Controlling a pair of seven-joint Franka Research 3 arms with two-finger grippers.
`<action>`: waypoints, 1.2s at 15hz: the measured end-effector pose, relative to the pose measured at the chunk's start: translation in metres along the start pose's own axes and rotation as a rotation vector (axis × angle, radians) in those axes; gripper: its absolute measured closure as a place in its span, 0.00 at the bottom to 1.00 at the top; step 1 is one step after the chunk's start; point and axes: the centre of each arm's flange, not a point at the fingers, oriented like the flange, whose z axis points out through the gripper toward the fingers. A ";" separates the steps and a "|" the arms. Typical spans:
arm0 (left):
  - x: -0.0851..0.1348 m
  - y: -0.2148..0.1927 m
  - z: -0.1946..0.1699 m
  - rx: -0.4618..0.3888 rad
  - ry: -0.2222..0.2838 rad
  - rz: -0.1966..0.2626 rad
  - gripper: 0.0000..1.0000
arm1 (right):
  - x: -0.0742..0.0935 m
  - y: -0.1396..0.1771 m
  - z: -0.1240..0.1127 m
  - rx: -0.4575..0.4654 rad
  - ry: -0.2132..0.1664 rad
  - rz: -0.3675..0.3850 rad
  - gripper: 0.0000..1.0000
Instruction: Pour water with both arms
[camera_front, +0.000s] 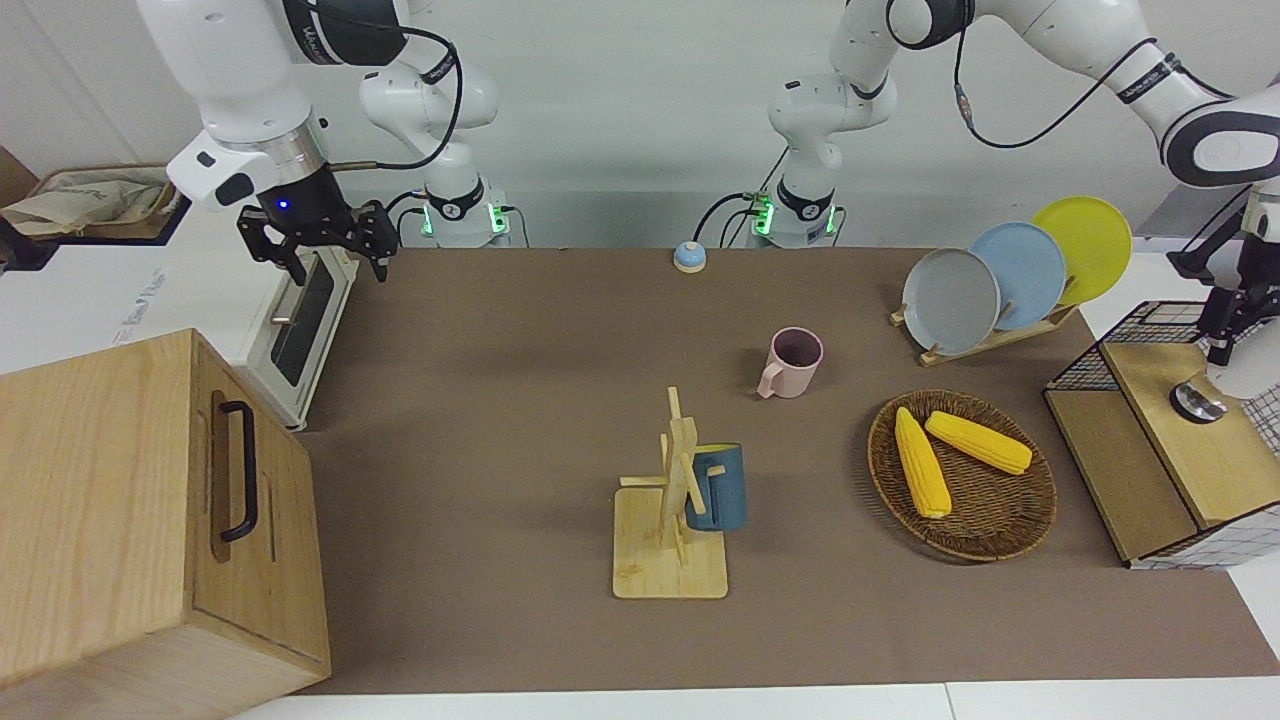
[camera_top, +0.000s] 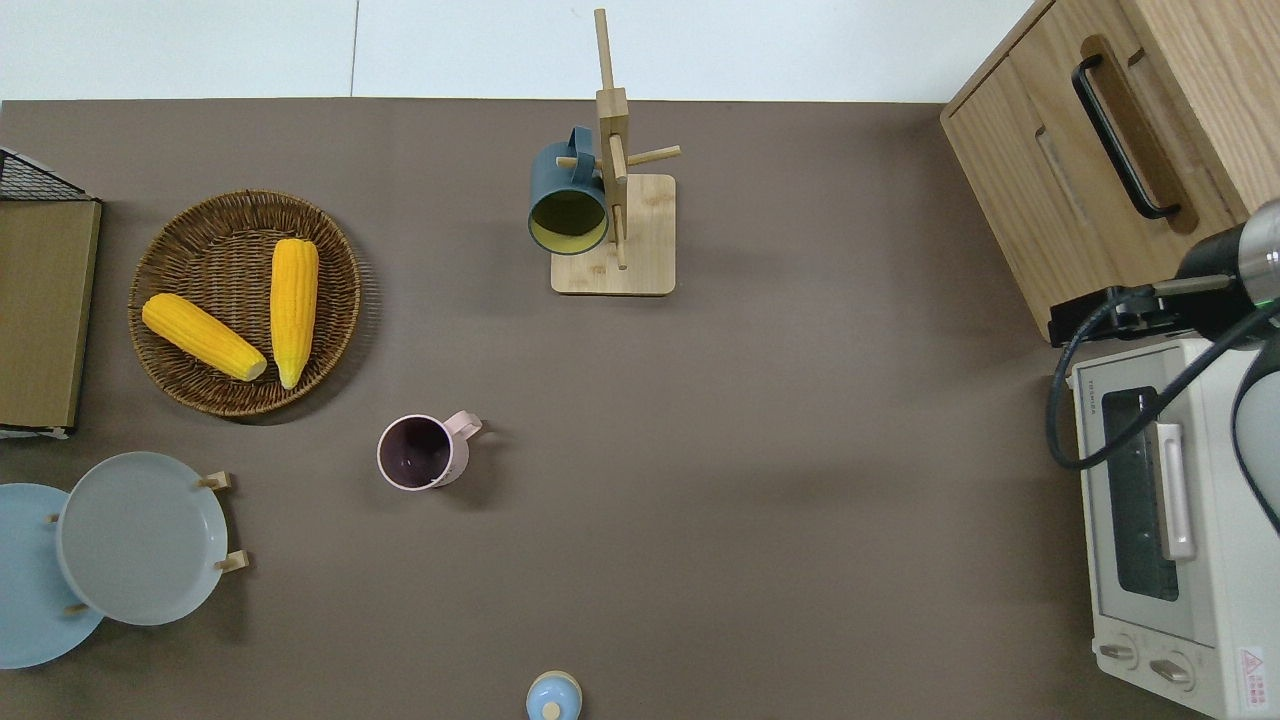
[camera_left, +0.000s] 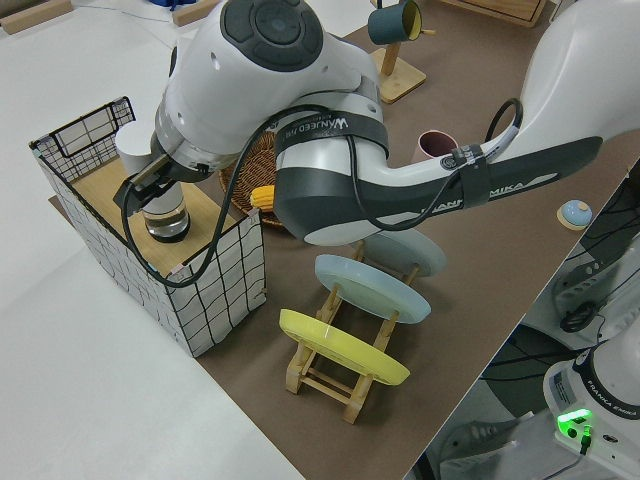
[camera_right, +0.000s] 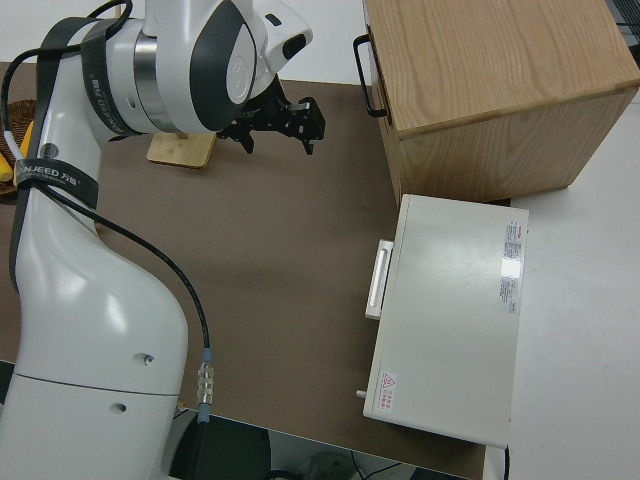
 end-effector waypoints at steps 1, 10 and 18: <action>0.003 0.003 -0.014 -0.012 -0.068 -0.006 0.00 | 0.000 0.000 0.000 0.000 0.000 0.000 0.01; -0.012 0.021 -0.097 -0.067 -0.302 -0.025 0.00 | 0.000 0.000 0.000 0.000 0.000 0.000 0.01; 0.006 0.104 -0.099 -0.107 -0.409 0.031 0.00 | 0.000 0.000 0.000 0.000 0.000 0.000 0.01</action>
